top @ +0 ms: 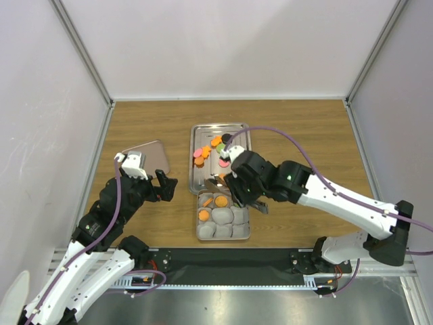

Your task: Pack the cookies

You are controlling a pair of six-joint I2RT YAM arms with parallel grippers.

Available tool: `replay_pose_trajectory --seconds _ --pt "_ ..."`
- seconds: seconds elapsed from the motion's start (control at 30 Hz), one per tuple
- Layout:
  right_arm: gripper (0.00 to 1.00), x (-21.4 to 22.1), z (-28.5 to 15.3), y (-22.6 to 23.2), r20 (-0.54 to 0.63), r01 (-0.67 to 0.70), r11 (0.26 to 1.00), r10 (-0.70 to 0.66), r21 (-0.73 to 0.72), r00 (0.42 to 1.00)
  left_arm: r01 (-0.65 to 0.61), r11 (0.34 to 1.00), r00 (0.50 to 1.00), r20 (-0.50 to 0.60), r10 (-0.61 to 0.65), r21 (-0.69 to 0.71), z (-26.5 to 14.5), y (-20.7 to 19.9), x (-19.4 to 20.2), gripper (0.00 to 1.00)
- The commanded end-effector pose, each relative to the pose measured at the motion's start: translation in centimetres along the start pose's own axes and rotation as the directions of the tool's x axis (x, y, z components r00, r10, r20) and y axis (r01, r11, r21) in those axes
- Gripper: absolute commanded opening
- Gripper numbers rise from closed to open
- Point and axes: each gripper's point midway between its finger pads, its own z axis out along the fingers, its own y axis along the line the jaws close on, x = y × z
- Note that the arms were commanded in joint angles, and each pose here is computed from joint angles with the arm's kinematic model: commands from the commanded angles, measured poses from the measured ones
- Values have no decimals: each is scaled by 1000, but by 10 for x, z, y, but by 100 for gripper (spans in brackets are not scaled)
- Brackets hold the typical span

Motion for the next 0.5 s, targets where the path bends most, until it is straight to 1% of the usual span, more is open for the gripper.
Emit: replay_pose_trajectory --seconds 0.0,0.07,0.2,0.47 --pt "42 26 -17 13 -34 -22 998 20 -58 999 9 1000 1000 27 -9 11 -1 -3 -6 100" --pt "42 42 -18 18 -66 -21 998 16 -64 998 9 1000 1000 24 -9 14 -1 -4 -6 100" --pt "42 60 -17 22 -98 -31 996 23 -80 995 7 1000 1000 20 -7 15 0 -4 -5 100" --pt "43 72 -13 29 -122 -20 996 9 -90 993 7 1000 1000 17 -7 11 0 -3 -4 100"
